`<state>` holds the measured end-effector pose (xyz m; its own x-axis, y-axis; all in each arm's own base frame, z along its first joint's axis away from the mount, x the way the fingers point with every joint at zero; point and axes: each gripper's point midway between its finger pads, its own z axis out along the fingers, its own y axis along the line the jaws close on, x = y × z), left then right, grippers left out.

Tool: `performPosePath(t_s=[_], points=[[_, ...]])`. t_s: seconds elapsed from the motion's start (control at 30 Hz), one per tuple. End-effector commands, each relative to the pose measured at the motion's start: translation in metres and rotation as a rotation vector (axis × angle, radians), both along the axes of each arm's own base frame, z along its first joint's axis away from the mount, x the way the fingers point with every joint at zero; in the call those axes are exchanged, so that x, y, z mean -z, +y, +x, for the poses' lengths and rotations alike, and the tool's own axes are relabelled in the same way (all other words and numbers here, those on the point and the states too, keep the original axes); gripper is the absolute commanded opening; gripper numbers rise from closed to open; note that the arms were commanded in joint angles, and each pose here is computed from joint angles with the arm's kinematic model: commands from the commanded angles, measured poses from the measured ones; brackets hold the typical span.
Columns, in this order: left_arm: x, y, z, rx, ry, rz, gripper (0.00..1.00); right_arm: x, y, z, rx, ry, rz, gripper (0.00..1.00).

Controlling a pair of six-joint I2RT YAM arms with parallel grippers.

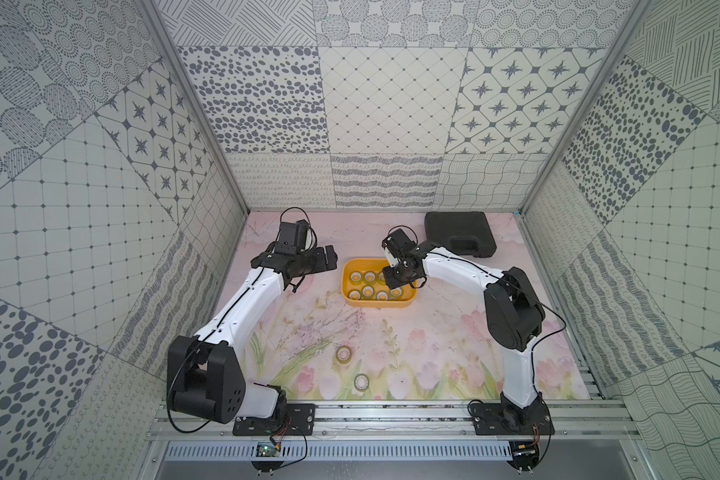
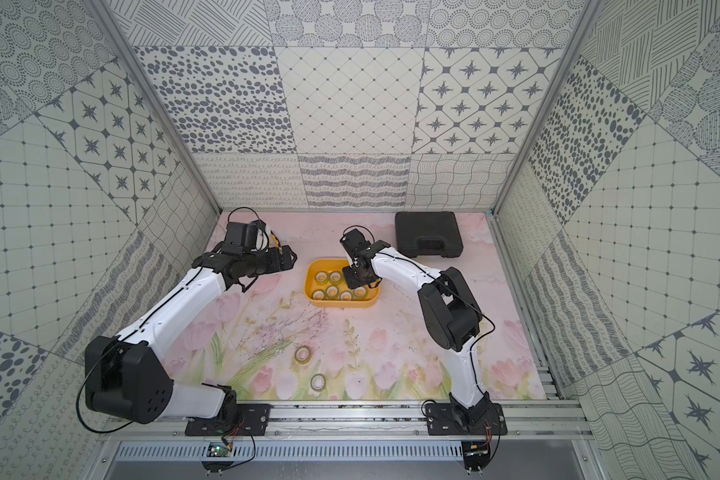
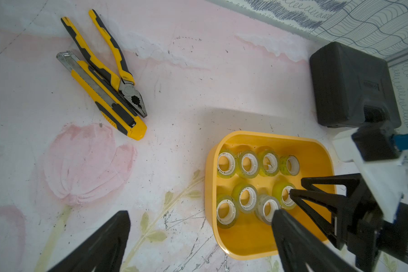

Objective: Put the transparent tape into the storage box
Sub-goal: Adjust the tape at the storage box, then pick up the tape at the center of the board.

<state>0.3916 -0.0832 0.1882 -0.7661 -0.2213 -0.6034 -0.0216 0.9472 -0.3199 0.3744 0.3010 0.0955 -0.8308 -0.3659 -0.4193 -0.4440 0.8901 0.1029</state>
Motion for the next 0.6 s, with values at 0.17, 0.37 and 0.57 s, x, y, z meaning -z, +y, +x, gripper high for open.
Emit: performPosePath(t_s=[0.17,0.37,0.57], points=[[0.005,0.022,0.009,-0.061,0.040,-0.103,0.99,-0.079,0.032,-0.073,-0.074,-0.075,0.217,0.45],[0.012,0.024,0.012,-0.069,0.081,-0.146,0.99,-0.059,0.065,-0.136,-0.132,0.003,0.321,0.46],[0.008,0.031,0.010,-0.092,0.066,-0.125,0.99,-0.012,0.104,-0.170,-0.180,0.131,0.274,0.45]])
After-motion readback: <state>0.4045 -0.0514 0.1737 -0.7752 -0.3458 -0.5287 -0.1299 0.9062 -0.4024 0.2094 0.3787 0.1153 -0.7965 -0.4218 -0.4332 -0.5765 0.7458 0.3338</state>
